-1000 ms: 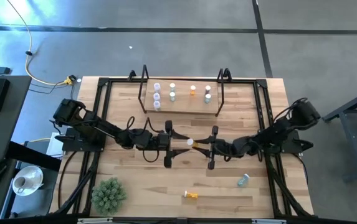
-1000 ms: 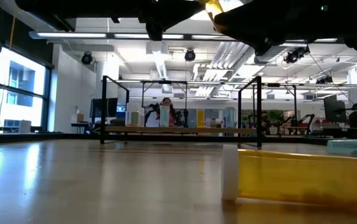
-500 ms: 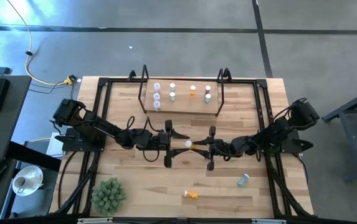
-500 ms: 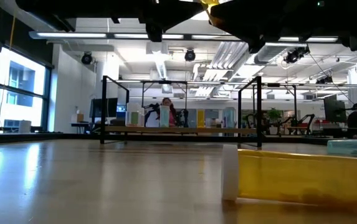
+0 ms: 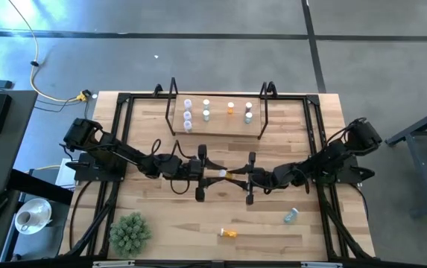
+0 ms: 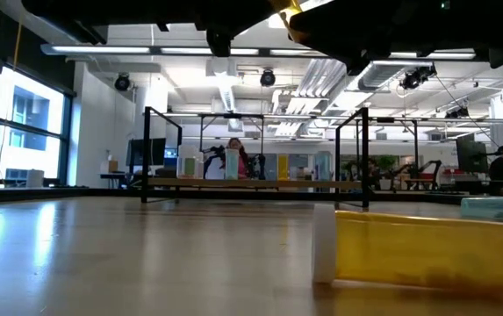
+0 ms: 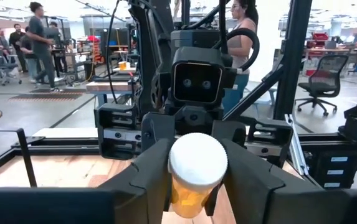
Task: Pick and place medicine bottles onto shelf by color
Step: Put the top orange pill bottle on the shelf aligned with the other orange pill bottle
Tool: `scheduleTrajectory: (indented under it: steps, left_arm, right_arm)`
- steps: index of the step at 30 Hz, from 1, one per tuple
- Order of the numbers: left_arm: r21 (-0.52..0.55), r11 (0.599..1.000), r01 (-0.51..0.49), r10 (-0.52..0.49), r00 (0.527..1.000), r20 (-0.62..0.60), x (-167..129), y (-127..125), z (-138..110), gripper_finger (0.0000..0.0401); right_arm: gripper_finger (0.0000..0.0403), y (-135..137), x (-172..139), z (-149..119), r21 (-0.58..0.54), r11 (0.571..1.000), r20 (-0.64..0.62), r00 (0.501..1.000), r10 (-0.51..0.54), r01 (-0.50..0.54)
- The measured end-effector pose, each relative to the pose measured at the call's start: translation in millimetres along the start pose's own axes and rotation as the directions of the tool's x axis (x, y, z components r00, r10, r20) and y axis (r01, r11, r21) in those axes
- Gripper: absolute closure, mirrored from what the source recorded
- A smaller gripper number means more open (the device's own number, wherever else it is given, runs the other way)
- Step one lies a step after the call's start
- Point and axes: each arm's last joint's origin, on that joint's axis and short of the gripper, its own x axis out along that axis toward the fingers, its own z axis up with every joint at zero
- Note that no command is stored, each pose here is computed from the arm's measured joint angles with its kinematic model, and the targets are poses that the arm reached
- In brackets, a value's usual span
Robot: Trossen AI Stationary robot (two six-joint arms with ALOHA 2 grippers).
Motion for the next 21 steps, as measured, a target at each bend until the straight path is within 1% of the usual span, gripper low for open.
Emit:
scheduleTrajectory:
  steps: [5, 11, 14, 17, 21]
  left_arm:
    - [0.000, 1.000, 0.000, 0.000, 1.000, 0.000, 0.0, 0.0, 0.0, 0.0286]
    - [0.000, 1.000, 0.000, 0.000, 1.000, 0.000, 0.0, 0.0, 0.0, 0.0287]
    - [0.000, 1.000, 0.003, -0.003, 1.000, 0.000, 0.0, -0.1, 0.0, 0.0287]
    - [0.001, 1.000, 0.003, -0.003, 1.000, -0.003, 0.0, -0.1, -0.3, 0.0287]
    - [0.006, 1.000, -0.011, 0.011, 1.000, -0.021, -0.1, 0.3, -1.9, 0.0287]
  right_arm:
    - [0.0315, 0.0, 0.1, 0.1, 0.001, 1.000, 0.000, 1.000, 0.000, 0.000]
    - [0.0315, 0.0, 0.1, 0.1, 0.001, 1.000, 0.000, 1.000, -0.002, 0.002]
    - [0.0312, -0.5, 0.0, 0.0, 0.010, 1.000, -0.002, 1.000, -0.021, 0.021]
    - [0.0290, -1.2, 0.4, -0.3, 0.019, 0.999, -0.006, 1.000, -0.025, 0.025]
    - [0.0244, -1.8, 0.6, -0.8, 0.041, 0.999, -0.010, 1.000, -0.030, 0.030]
